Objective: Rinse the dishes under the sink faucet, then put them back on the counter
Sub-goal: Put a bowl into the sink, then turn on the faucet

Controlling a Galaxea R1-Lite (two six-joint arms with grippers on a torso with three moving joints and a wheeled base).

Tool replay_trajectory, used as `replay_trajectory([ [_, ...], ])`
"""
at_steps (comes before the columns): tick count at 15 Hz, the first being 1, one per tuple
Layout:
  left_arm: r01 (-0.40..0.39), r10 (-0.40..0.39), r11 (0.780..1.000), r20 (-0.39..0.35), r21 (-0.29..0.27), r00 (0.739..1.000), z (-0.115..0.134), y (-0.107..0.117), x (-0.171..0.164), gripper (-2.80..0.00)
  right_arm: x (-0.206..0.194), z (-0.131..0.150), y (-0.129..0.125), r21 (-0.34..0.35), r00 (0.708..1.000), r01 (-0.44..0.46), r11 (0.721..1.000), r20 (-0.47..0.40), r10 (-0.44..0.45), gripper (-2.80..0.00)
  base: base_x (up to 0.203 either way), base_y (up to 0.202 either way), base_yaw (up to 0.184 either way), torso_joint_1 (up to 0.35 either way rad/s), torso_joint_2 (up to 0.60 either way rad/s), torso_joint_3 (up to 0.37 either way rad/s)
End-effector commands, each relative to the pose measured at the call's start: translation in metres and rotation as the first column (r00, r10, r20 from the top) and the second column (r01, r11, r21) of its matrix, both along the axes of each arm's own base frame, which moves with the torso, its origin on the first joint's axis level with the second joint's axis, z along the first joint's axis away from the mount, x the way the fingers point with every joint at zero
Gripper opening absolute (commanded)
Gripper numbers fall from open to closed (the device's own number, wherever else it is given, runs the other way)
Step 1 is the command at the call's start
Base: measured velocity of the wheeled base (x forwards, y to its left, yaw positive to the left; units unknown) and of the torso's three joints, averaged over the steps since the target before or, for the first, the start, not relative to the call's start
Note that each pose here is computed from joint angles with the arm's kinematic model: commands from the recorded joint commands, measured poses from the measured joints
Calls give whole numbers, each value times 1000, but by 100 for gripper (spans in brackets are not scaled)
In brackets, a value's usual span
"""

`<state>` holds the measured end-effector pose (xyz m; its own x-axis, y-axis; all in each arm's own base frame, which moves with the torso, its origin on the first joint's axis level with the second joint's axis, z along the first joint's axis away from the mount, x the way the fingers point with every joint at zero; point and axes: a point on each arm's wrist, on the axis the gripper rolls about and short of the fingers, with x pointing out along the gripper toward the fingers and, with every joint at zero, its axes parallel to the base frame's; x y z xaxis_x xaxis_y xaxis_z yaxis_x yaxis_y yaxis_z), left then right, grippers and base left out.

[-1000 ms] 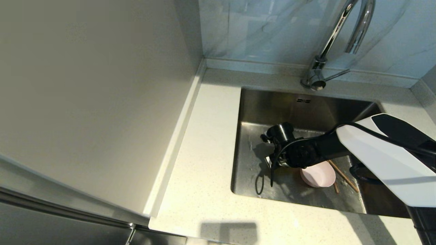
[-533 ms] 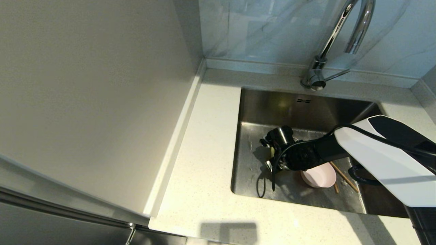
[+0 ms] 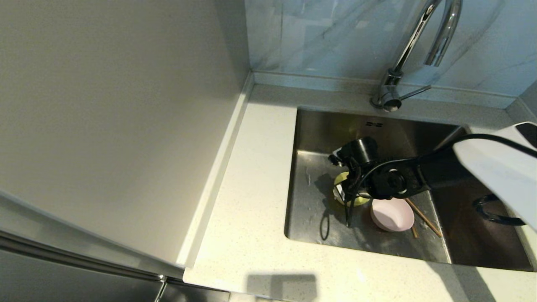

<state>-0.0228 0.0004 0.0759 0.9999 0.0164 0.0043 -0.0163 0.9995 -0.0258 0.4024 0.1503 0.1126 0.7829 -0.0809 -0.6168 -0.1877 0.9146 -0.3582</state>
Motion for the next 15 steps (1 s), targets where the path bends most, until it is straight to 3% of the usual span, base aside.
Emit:
replay_trajectory([
  [1,0,0,1000,3,0,1000,0,0,0,-280,-40,62,-16,40,994,-3,999,108,-1,0,0,0,0,0,0,0],
  [3,0,0,1000,3,0,1000,0,0,0,-280,-72,85,-32,51,991,8,999,136,-15,0,0,0,0,0,0,0],
  [5,0,0,1000,3,0,1000,0,0,0,-280,-96,103,-64,58,985,73,996,154,-81,0,0,0,0,0,0,0],
  [8,0,0,1000,3,0,1000,0,0,0,-280,-103,129,-115,73,959,217,973,168,-226,0,0,0,0,0,0,0],
  [11,0,0,1000,3,0,1000,0,0,0,-280,-98,162,-140,108,926,275,955,239,-294,0,0,0,0,0,0,0],
  [12,0,0,1000,3,0,1000,0,0,0,-280,-96,171,-147,114,915,293,949,253,-312,-280,0,0,0,0,0,0],
  [15,0,0,1000,3,0,1000,0,0,0,-280,-87,181,-161,122,893,335,934,275,-356,-280,0,0,0,0,0,0],
])
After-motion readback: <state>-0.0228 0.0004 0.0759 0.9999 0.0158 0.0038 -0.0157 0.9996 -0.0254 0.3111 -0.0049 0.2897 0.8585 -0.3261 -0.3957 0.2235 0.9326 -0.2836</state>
